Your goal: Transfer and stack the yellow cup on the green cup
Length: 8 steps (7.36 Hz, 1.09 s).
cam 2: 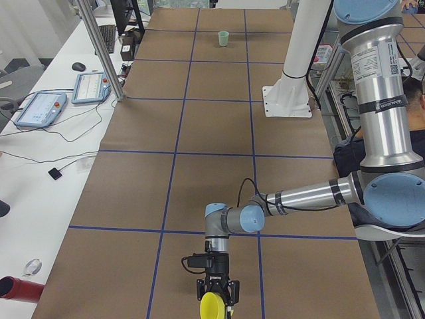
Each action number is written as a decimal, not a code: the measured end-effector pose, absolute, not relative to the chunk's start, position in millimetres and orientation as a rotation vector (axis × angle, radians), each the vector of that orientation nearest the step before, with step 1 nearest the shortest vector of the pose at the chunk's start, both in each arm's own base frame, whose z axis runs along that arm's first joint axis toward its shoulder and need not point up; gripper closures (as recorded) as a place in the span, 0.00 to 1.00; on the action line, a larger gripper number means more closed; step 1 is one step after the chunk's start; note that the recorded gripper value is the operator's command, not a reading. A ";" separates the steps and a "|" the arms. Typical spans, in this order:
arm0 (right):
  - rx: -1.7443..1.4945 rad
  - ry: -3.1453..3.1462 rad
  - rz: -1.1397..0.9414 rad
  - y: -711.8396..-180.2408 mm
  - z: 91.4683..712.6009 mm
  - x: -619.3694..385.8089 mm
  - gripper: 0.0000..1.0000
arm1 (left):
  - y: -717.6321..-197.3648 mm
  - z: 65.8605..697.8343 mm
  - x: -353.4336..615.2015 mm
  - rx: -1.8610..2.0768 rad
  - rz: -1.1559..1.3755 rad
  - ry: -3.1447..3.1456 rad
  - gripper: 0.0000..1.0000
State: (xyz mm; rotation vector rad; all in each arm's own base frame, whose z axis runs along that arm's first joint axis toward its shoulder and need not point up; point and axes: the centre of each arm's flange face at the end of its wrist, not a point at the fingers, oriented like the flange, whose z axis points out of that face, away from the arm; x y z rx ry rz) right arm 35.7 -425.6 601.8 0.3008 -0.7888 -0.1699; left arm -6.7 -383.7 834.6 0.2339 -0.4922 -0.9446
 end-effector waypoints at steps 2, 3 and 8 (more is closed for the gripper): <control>0.297 -0.791 -0.163 -422.5 603.9 37.6 0.00 | -404.1 817.8 -27.0 0.291 -0.883 -0.389 0.81; 0.295 -0.792 -0.160 -421.3 604.6 38.2 0.00 | -418.4 805.2 -33.7 0.333 -0.845 -0.339 0.80; 0.288 -0.815 -0.157 -419.4 605.2 37.7 0.00 | -470.1 744.2 -24.2 0.579 -0.629 -0.121 0.78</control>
